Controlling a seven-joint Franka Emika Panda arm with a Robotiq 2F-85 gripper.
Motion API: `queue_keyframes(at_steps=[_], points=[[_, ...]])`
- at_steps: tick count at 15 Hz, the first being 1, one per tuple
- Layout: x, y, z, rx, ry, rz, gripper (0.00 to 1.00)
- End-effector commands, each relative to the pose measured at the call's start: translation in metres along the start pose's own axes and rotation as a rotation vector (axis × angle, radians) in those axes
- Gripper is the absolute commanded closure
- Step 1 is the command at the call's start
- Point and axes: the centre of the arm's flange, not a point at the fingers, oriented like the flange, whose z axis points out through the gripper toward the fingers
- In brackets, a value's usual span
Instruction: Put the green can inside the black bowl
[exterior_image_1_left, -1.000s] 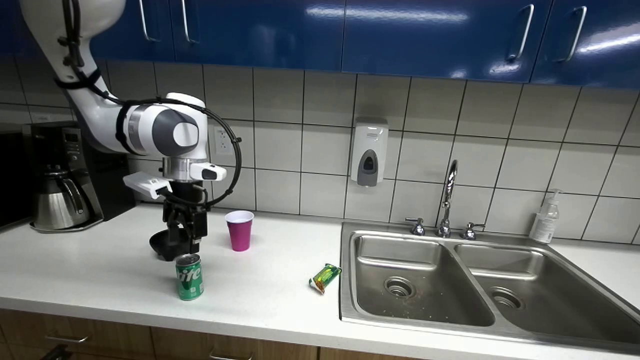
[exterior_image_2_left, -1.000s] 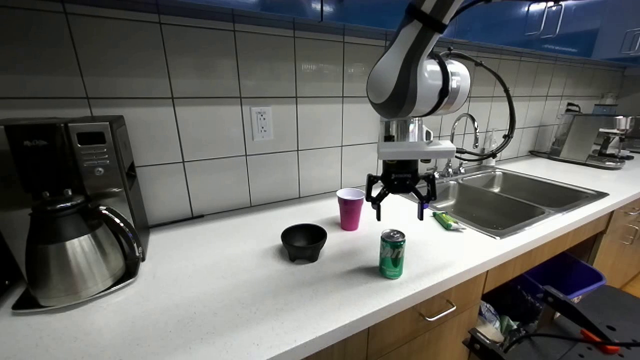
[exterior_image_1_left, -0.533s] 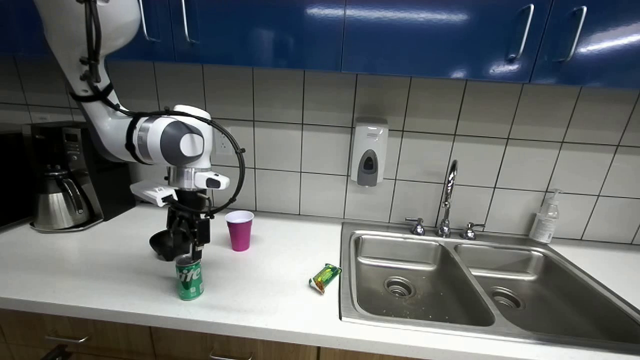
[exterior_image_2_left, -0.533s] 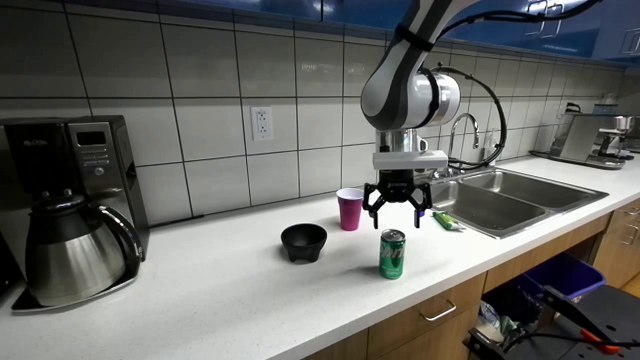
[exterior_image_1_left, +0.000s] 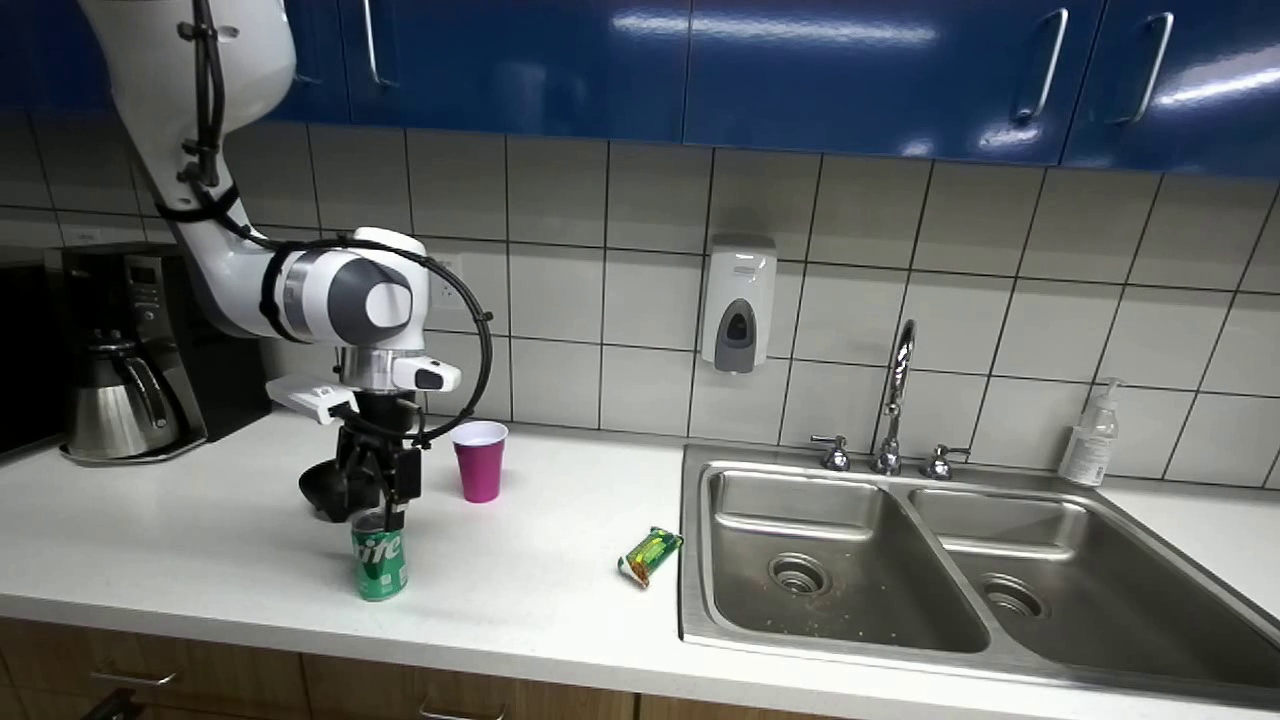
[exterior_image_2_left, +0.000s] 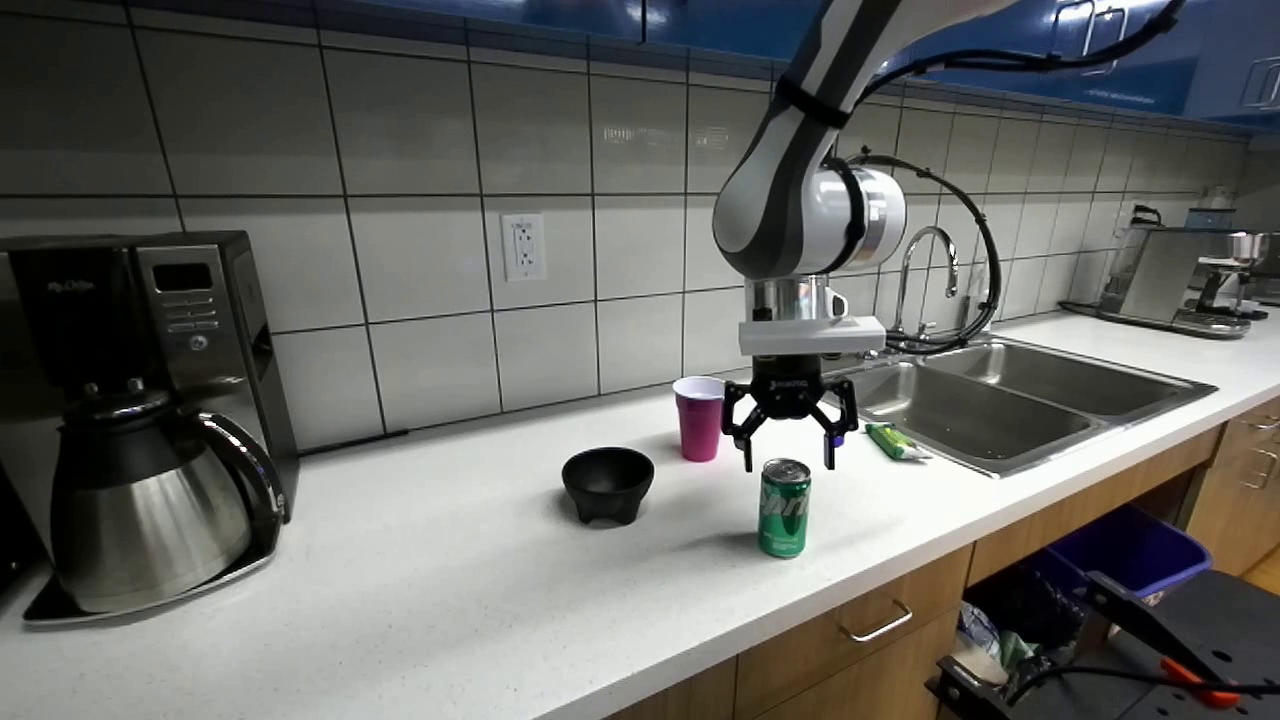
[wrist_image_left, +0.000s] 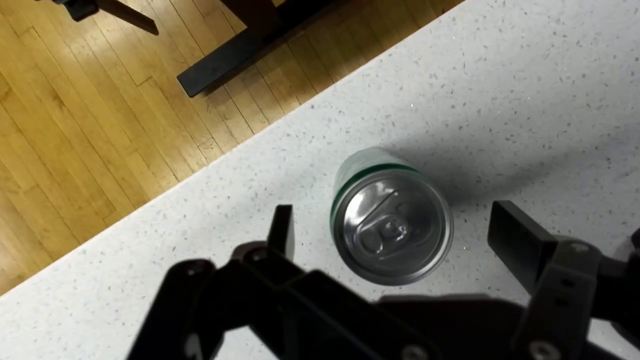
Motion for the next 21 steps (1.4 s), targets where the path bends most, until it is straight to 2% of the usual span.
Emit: queue_keyframes(at_steps=[1,21], points=[[0.009,0.000,0.005,0.001,-0.025,-0.002,0.00],[0.012,0.002,0.038,0.002,-0.085,-0.003,0.02]])
